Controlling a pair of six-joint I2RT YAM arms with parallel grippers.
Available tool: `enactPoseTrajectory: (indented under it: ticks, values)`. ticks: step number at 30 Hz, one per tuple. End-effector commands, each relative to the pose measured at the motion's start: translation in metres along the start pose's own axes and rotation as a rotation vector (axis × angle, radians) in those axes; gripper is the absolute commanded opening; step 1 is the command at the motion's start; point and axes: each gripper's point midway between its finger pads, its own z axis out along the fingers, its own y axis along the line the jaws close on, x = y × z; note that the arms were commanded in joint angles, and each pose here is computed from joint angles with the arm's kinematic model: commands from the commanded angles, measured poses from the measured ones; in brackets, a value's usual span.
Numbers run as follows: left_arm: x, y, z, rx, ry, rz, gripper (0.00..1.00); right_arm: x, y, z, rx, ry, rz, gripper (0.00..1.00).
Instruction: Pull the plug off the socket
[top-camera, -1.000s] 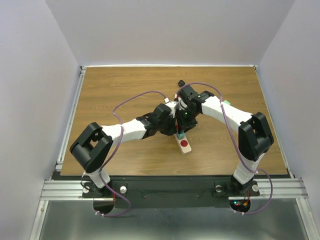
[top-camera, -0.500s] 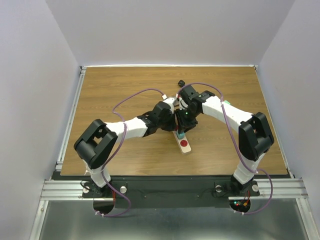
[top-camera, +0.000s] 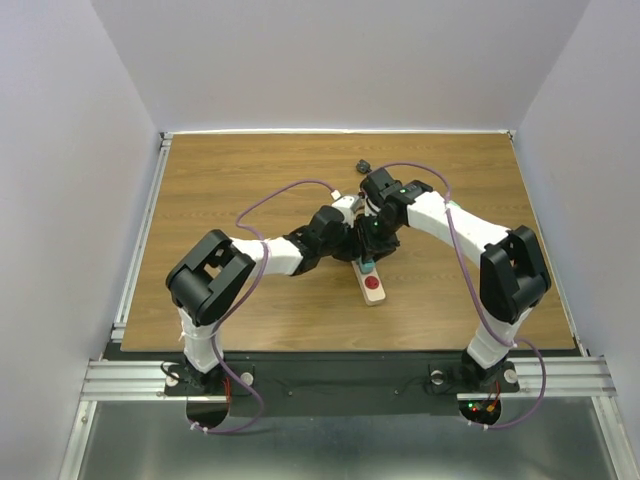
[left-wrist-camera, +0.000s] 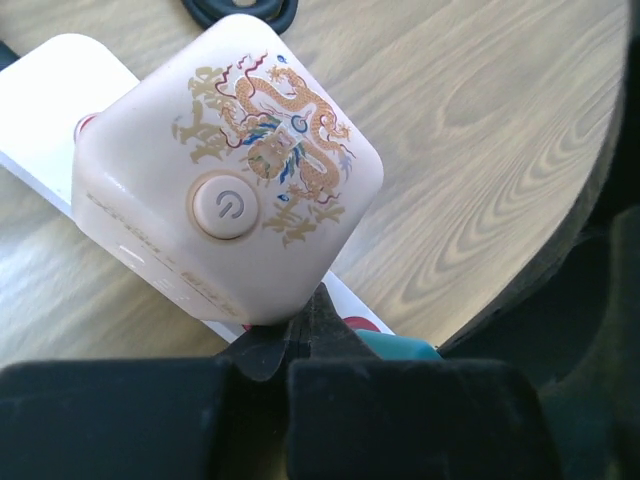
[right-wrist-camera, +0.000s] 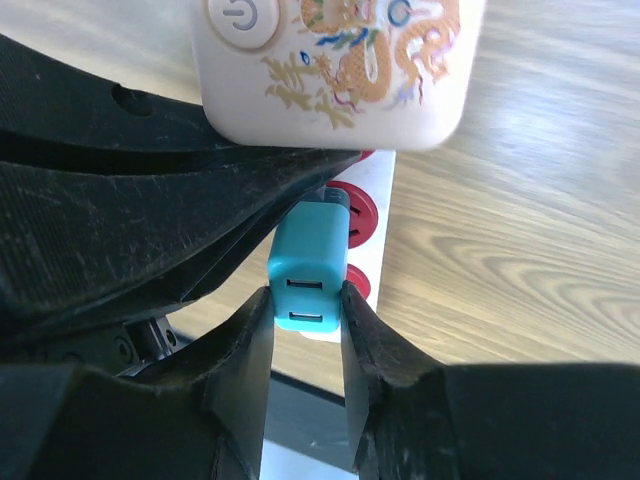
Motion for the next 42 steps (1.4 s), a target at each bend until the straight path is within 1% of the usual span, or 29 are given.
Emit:
enactPoseTrajectory:
  ticks: [1, 4, 7, 8, 10, 12, 14, 15, 16, 17, 18, 21, 22, 24, 27, 30, 31, 34, 39, 40, 41, 42]
  values:
    - [0.096, 0.044, 0.023, -0.115, 0.220, -0.020, 0.00, -0.028, 0.048, -0.038, -0.061, -0.199, -0.172, 0.00]
    - [0.115, 0.051, 0.021, -0.120, 0.243, -0.042, 0.00, -0.036, 0.045, -0.047, -0.011, -0.266, -0.154, 0.01]
    - [0.129, 0.056, 0.019, -0.125, 0.265, -0.057, 0.00, -0.041, 0.046, -0.053, -0.022, -0.330, -0.130, 0.00]
    - [0.131, 0.057, 0.019, -0.123, 0.268, -0.060, 0.00, -0.033, 0.042, -0.044, -0.019, -0.313, -0.124, 0.01]
    - [0.134, 0.058, 0.019, -0.121, 0.275, -0.065, 0.00, -0.031, 0.039, -0.036, -0.018, -0.317, -0.105, 0.01]
    - [0.133, 0.056, 0.020, -0.113, 0.274, -0.062, 0.00, -0.017, 0.029, -0.018, 0.001, -0.276, -0.091, 0.01]
    - [0.131, 0.053, 0.021, -0.105, 0.272, -0.057, 0.00, -0.015, 0.025, -0.008, 0.009, -0.284, -0.074, 0.21]
    - [0.127, 0.052, 0.022, -0.102, 0.265, -0.057, 0.00, -0.011, 0.020, -0.001, 0.021, -0.291, -0.061, 0.41]
    - [0.126, 0.051, 0.022, -0.101, 0.267, -0.054, 0.00, -0.012, 0.019, -0.003, 0.021, -0.305, -0.057, 0.48]
    - [0.125, 0.051, 0.022, -0.100, 0.267, -0.051, 0.00, -0.012, 0.017, -0.003, 0.024, -0.316, -0.049, 0.53]
    - [0.122, 0.048, 0.023, -0.095, 0.262, -0.047, 0.00, -0.008, 0.012, 0.001, 0.038, -0.315, -0.042, 0.60]
    - [0.121, 0.049, 0.023, -0.099, 0.264, -0.041, 0.00, -0.010, 0.012, 0.001, 0.032, -0.331, -0.047, 0.66]
    - [0.120, 0.048, 0.023, -0.097, 0.265, -0.040, 0.00, -0.009, 0.012, 0.003, 0.033, -0.329, -0.048, 0.66]
    - [0.120, 0.049, 0.023, -0.102, 0.264, -0.039, 0.00, -0.010, 0.006, 0.007, 0.062, -0.331, -0.042, 0.66]
    - [0.120, 0.049, 0.023, -0.105, 0.266, -0.040, 0.00, -0.013, 0.002, 0.010, 0.084, -0.338, -0.043, 0.62]
    - [0.122, 0.050, 0.022, -0.108, 0.271, -0.039, 0.00, -0.017, 0.001, 0.013, 0.092, -0.353, -0.040, 0.49]
    - [0.124, 0.052, 0.021, -0.111, 0.278, -0.037, 0.00, -0.020, 0.002, 0.012, 0.091, -0.365, -0.040, 0.39]
    - [0.131, 0.055, 0.019, -0.119, 0.295, -0.034, 0.00, -0.028, -0.001, 0.009, 0.117, -0.399, -0.034, 0.28]
    - [0.141, 0.060, 0.017, -0.130, 0.318, -0.033, 0.00, -0.034, 0.000, 0.013, 0.121, -0.395, -0.039, 0.28]
    - [0.144, 0.061, 0.018, -0.131, 0.325, -0.035, 0.00, -0.036, 0.003, 0.013, 0.111, -0.397, -0.038, 0.23]
    - [0.147, 0.061, 0.018, -0.132, 0.331, -0.032, 0.00, -0.037, 0.004, 0.013, 0.108, -0.398, -0.034, 0.15]
    - [0.150, 0.062, 0.018, -0.135, 0.337, -0.029, 0.00, -0.040, 0.005, 0.011, 0.106, -0.408, -0.031, 0.05]
